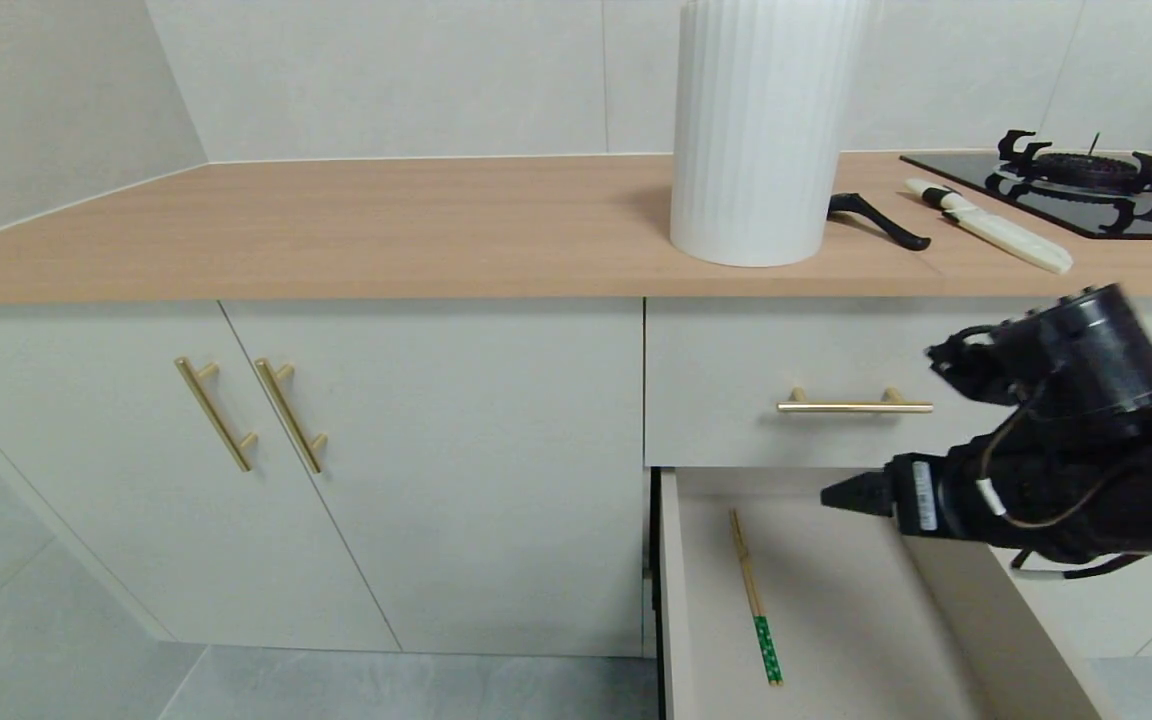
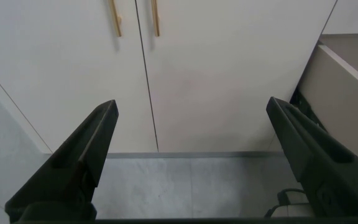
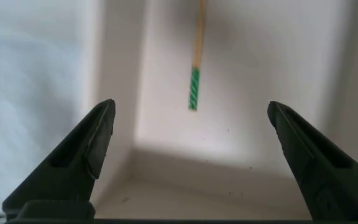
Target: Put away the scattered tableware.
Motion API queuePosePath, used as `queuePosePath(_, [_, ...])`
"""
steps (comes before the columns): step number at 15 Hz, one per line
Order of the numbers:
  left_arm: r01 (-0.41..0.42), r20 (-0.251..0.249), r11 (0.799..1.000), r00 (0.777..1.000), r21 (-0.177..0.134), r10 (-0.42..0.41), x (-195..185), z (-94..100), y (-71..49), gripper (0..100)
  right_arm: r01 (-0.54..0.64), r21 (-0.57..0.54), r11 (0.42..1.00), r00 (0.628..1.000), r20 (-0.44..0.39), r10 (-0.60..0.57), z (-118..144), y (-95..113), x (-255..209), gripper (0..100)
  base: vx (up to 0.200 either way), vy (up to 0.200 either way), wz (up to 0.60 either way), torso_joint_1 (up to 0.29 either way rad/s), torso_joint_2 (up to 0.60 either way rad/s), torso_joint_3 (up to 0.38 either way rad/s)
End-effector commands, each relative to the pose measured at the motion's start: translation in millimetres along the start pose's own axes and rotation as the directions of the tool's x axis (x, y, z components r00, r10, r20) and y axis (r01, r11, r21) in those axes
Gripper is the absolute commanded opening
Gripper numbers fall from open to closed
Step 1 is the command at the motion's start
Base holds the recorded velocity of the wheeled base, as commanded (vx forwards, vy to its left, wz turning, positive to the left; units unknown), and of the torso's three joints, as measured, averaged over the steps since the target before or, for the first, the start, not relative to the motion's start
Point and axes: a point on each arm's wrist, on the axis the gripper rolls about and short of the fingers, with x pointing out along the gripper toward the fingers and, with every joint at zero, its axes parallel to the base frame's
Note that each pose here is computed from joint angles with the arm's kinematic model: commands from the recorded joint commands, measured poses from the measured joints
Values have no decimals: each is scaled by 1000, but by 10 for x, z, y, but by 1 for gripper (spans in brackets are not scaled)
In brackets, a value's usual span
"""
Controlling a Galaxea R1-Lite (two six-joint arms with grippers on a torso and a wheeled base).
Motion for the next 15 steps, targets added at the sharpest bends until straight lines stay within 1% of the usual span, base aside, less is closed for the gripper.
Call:
queuePosePath(1, [0,0,1000,1000,0,0,0,0,0,100,-39,3,999,978,206,38,133,-158,-710,100,0,0,0,0,0,0])
queuePosePath(4, [0,0,1000,1000,0,0,0,0,0,100,-13,0,1000,969,245,12,170,-261,-791,100,0,0,0,0,0,0])
queuePosePath(7, [0,0,1000,1000,0,0,0,0,0,100,-8,-19,1000,972,236,12,153,-263,-780,100,0,0,0,0,0,0])
queuePosePath(9, [0,0,1000,1000,0,0,0,0,0,100,8,-47,999,976,216,3,116,-276,-732,100,0,0,0,0,0,0])
queuePosePath(13, [0,0,1000,1000,0,0,0,0,0,100,16,-69,997,979,203,-2,87,-285,-706,100,0,0,0,102,-245,-218])
queuePosePath(15, [0,0,1000,1000,0,0,0,0,0,100,20,-80,997,980,198,-4,75,-289,-692,100,0,0,0,120,-503,-283])
